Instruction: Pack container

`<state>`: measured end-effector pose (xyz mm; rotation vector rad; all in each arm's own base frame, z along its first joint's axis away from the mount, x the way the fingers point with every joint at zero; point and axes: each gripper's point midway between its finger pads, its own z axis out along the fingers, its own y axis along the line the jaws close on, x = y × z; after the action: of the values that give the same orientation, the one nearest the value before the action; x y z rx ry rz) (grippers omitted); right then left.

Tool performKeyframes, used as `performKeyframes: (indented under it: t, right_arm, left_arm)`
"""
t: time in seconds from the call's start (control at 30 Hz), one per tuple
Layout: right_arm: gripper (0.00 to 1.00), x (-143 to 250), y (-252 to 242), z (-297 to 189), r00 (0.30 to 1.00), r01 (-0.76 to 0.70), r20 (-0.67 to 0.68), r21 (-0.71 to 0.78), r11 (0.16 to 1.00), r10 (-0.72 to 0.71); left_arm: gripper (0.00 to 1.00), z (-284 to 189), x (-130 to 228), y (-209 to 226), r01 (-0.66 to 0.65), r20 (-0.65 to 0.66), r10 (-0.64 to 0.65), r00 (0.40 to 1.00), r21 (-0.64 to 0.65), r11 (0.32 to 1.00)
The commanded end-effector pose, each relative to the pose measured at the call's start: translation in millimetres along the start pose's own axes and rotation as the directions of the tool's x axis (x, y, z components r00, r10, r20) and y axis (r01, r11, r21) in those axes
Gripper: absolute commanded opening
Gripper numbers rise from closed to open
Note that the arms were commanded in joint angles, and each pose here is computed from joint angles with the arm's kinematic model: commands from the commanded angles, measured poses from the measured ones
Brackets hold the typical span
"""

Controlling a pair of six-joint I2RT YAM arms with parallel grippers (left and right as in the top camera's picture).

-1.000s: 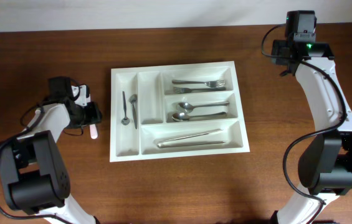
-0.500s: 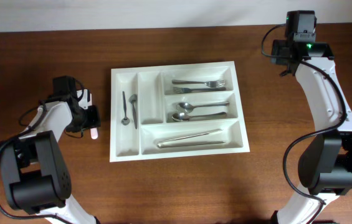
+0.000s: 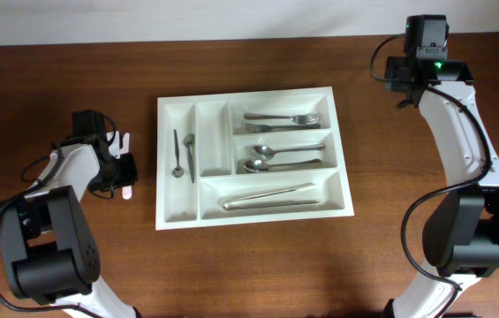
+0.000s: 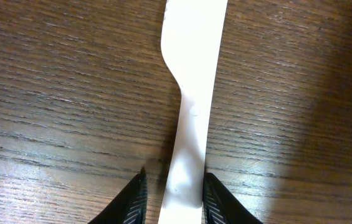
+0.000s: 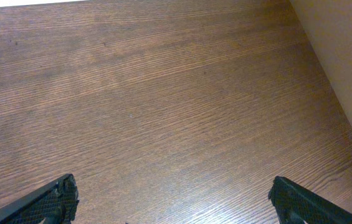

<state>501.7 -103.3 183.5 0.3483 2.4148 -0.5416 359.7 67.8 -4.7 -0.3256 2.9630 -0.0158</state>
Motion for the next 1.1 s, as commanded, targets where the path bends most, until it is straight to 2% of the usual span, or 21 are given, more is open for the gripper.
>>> performKeyframes:
  t: [0.0, 0.07, 0.17, 0.2, 0.6, 1.07]
  right_arm:
    - [0.99, -3.5, -6.0, -1.7, 1.000, -0.020, 0.008, 0.009, 1.000, 0.020]
    - [0.99, -3.5, -6.0, -1.7, 1.000, -0.020, 0.008, 0.009, 1.000, 0.020]
    - [0.99, -3.5, -6.0, -1.7, 1.000, -0.020, 0.008, 0.009, 1.000, 0.020]
    - [0.99, -3.5, -6.0, -1.7, 1.000, -0.020, 0.008, 0.009, 1.000, 0.020]
    - [0.99, -3.5, -6.0, -1.7, 1.000, -0.020, 0.008, 0.009, 1.000, 0.020]
    - [0.99, -3.5, -6.0, -1.7, 1.000, -0.020, 0.008, 0.009, 1.000, 0.020]
  left_arm:
    - [0.31, 33.7, 55.5, 5.6, 0.025, -0.183, -0.027, 0.983, -0.015, 1.000]
    - [0.25, 35.4, 59.6, 5.7, 0.025, -0.190, -0.027, 0.981, -0.015, 1.000]
    - [0.05, 37.6, 60.4, 5.8, 0.024, -0.185, -0.027, 0.982, -0.015, 1.000]
    - [0.02, 37.6, 60.0, 5.7, 0.025, -0.183, -0.027, 0.983, -0.015, 1.000]
    - [0.02, 35.8, 50.4, 5.0, 0.025, -0.157, -0.026, 0.987, -0.010, 1.000]
    - [0.02, -4.4, -6.7, 2.3, 0.024, -0.078, -0.024, 0.997, -0.003, 1.000]
